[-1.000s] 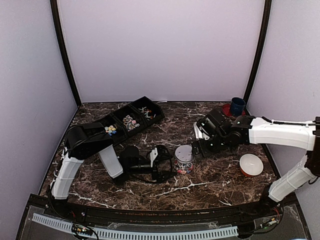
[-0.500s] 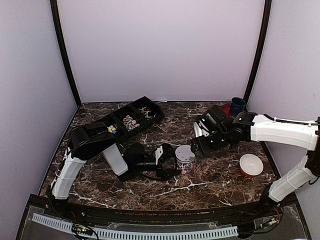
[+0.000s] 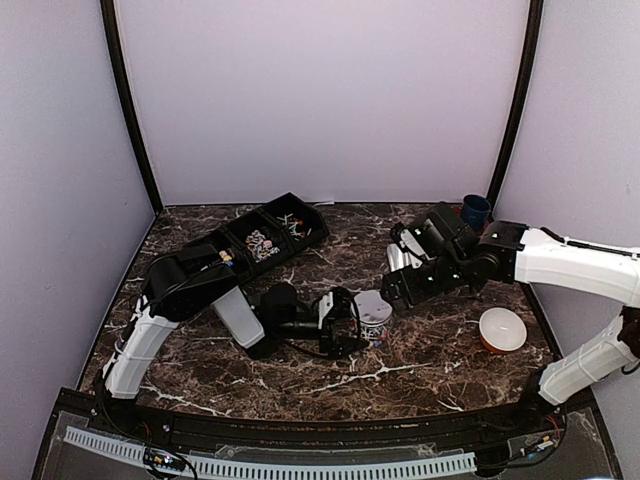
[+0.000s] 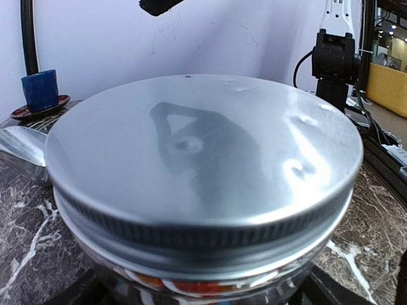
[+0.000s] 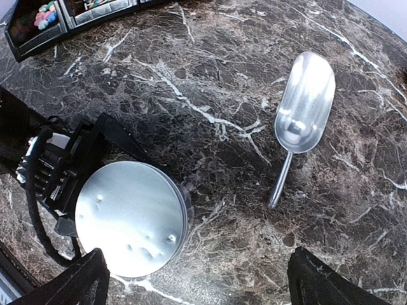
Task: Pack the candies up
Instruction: Hold the packing bottle at the center of the board.
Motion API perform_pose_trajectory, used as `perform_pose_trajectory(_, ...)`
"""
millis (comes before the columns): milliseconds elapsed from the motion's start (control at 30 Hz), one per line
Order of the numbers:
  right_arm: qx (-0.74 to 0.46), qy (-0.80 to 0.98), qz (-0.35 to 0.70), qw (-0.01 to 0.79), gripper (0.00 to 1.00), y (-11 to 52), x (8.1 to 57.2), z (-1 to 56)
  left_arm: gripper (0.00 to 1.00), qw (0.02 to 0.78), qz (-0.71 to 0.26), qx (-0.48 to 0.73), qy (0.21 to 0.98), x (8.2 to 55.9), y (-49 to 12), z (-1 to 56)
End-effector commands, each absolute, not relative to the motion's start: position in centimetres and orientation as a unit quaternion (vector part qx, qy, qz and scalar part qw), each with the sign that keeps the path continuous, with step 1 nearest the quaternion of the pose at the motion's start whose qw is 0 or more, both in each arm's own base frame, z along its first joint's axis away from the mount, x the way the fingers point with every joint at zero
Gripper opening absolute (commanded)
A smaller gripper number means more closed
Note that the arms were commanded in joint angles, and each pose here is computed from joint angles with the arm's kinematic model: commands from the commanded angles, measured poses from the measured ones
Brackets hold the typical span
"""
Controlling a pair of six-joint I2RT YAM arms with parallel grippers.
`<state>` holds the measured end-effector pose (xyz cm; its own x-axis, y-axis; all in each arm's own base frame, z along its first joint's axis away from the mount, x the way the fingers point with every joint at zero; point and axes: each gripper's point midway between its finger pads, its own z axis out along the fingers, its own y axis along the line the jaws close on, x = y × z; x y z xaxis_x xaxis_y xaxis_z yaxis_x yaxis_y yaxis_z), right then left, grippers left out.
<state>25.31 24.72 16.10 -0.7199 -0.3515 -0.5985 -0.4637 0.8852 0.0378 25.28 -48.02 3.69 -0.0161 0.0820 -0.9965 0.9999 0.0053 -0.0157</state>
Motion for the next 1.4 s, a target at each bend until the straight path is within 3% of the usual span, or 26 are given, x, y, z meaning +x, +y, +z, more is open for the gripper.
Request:
perform_pose_trajectory(0, -0.269, 0.896, 0.128, 0.330, 0.98, 26.6, 25.1, 17.3, 0.88, 0.377, -0.498, 0.519, 0.584, 22.7, -46.8, -1.9)
perform_pose_trajectory(700, -0.555, 0.760, 0.185, 0.284, 0.98, 31.2, 20.2, 13.8, 0.91, 0.351, -0.529, 0.529, 0.563, 21.1, -45.4, -1.2)
perform_pose_trajectory(1367, -0.592, 0.733, 0.185, 0.280, 0.98, 32.3, 20.5, 13.0, 0.91, 0.336, -0.541, 0.534, 0.556, 20.6, -45.3, -1.3)
